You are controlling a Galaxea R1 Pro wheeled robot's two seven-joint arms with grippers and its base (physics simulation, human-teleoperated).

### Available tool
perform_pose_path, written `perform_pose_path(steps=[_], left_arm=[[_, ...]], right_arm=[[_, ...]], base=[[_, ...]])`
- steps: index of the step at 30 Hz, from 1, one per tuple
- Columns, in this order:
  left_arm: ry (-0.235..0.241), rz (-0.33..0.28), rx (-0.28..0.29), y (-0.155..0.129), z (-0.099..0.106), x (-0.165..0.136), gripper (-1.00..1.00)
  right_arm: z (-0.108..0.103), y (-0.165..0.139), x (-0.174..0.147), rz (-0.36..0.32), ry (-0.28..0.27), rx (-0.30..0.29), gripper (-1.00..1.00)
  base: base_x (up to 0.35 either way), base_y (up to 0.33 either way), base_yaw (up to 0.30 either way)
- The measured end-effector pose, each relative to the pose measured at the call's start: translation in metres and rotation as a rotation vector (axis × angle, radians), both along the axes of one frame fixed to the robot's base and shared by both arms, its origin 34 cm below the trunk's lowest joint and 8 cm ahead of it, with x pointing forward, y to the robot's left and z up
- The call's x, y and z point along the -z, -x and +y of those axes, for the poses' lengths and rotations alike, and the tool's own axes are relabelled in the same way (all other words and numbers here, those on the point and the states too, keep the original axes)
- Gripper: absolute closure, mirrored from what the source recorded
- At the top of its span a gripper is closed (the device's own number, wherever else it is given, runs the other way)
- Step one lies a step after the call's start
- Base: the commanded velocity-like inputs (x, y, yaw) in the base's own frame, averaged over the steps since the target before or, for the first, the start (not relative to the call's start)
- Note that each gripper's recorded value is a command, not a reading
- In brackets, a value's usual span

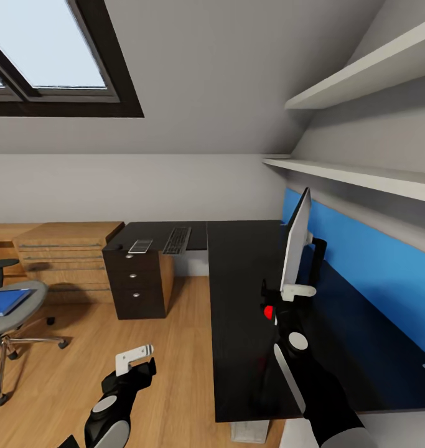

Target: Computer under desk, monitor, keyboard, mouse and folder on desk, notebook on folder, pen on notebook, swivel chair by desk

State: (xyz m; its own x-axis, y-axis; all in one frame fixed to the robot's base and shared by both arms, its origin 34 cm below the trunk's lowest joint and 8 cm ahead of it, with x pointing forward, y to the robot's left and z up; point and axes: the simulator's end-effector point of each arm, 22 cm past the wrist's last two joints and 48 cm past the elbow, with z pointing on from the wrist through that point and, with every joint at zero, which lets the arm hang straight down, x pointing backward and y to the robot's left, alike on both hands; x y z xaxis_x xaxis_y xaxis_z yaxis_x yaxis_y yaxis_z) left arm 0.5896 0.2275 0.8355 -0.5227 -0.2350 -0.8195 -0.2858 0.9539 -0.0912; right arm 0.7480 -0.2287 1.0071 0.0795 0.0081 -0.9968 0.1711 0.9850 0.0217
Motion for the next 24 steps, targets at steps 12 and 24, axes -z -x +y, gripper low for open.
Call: perform_pose_path(steps=[12, 24], left_arm=[[-0.001, 0.004, 0.005, 0.0012, -0.0024, 0.0016, -1.0], [-0.009, 0.013, 0.002, 0.002, -0.0007, 0.0061, -1.0]], right_arm=[[0.0006, 0.0001, 0.0001, 0.0, 0.001, -0.001, -1.0], [0.0008, -0.0001, -0.0003, -0.001, 0.0, -0.002, -1.0]], base=[[0.064, 0.0, 0.0], [-0.128, -0.145, 0.0]])
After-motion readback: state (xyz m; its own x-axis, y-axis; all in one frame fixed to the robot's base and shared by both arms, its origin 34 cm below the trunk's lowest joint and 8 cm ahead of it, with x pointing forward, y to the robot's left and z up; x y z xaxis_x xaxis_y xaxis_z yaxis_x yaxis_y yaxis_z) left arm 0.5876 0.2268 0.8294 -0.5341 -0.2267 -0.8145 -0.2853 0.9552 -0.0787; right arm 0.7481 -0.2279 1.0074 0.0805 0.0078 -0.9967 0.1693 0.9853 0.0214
